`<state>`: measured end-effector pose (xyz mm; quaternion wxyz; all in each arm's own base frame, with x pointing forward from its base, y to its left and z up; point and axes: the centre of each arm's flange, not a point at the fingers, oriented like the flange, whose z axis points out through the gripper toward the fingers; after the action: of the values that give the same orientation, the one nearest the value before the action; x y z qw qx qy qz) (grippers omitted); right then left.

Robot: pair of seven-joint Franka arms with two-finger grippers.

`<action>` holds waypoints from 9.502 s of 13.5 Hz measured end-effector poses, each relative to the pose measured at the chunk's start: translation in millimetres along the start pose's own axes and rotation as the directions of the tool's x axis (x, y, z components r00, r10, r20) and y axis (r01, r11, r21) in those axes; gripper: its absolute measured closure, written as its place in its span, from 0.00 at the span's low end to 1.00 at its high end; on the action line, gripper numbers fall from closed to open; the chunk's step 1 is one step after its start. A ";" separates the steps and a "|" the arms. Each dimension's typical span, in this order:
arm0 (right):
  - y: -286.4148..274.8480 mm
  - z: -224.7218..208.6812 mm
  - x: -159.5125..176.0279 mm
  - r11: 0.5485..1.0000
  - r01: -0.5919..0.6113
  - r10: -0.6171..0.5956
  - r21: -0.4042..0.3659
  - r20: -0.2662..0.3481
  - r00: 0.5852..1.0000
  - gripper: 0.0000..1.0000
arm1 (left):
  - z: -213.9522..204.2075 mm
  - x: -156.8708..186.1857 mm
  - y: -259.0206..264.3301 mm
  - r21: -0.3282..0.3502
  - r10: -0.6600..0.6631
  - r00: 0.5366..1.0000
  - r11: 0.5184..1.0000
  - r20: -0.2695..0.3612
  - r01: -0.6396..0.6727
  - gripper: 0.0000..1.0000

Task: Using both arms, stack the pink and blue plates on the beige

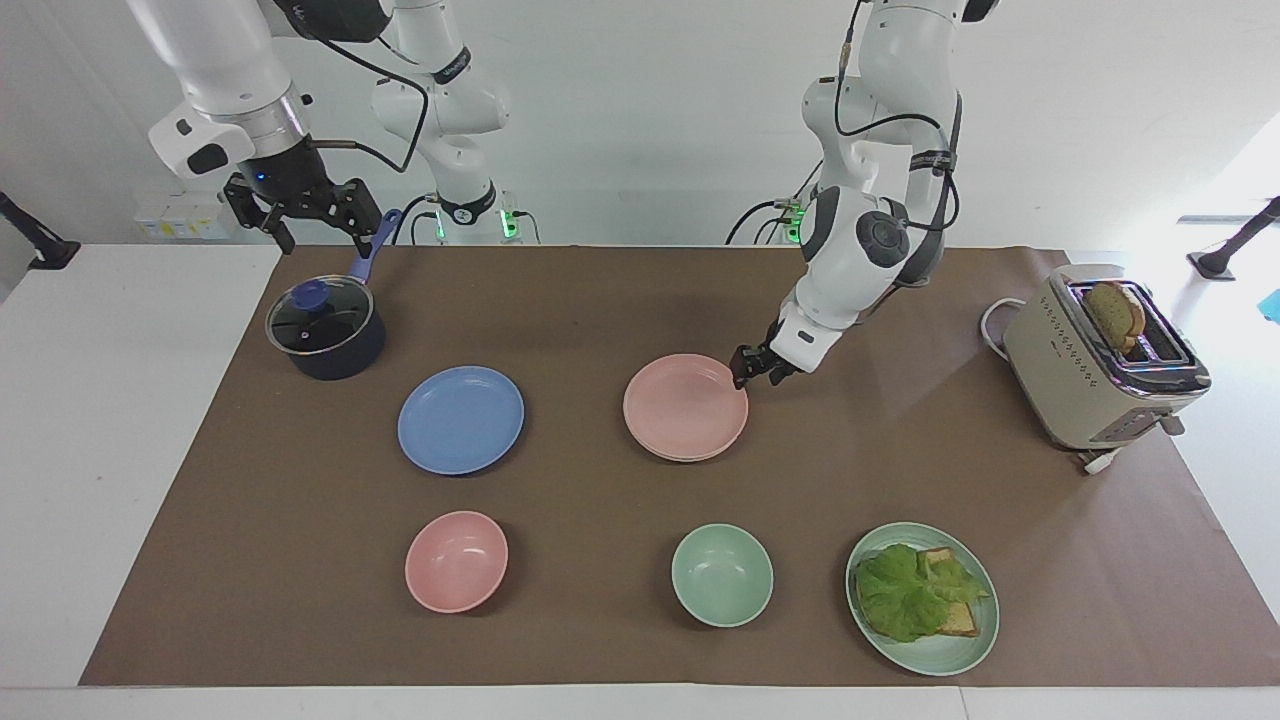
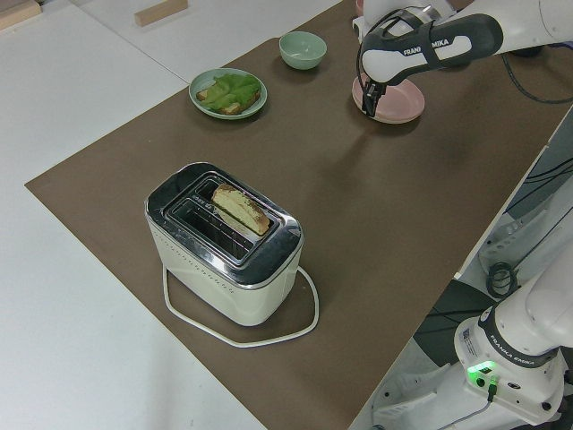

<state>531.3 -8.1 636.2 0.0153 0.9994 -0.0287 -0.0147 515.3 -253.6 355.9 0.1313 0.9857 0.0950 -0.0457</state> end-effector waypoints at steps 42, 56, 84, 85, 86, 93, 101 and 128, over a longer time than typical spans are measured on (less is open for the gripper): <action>14.0 268.5 38.7 0.980 0.138 -0.141 0.146 0.012 0.990 0.96 | -335.1 27.6 -122.4 0.265 0.229 0.972 0.942 -0.052 -0.207 0.00; -111.5 129.6 13.7 0.987 0.049 -0.053 0.156 0.021 0.998 0.96 | -335.0 27.6 -122.4 0.265 0.229 0.972 0.942 -0.052 -0.207 0.00; -328.0 279.9 -1.5 0.957 0.020 0.001 0.288 -0.072 0.997 0.96 | -335.0 27.6 -122.4 0.265 0.229 0.972 0.942 -0.052 -0.207 0.00; -326.8 280.3 -0.6 0.958 0.019 0.002 0.288 -0.072 0.997 0.96 | -335.0 27.6 -122.4 0.265 0.229 0.972 0.942 -0.052 -0.207 0.00; -325.2 280.3 0.4 0.958 0.018 0.003 0.287 -0.073 0.997 0.96 | -335.0 27.6 -122.4 0.265 0.229 0.972 0.942 -0.052 -0.207 0.00; -315.1 289.3 5.6 0.961 0.017 0.001 0.277 -0.064 0.998 0.76 | -335.0 27.6 -122.4 0.265 0.229 0.972 0.942 -0.052 -0.207 0.00; -272.8 241.1 26.1 0.961 -0.010 0.043 0.275 -0.112 0.993 0.00 | -335.0 27.6 -122.4 0.265 0.229 0.972 0.942 -0.052 -0.207 0.00; -18.4 -22.2 -6.4 0.998 -0.028 0.029 0.053 -0.021 0.999 0.00 | -335.0 27.6 -122.4 0.265 0.229 0.972 0.942 -0.052 -0.207 0.00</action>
<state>526.6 11.3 657.9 -0.0105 0.9990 -0.0433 -0.0027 539.7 -43.2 644.1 0.0023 0.9999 -0.0162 -0.0022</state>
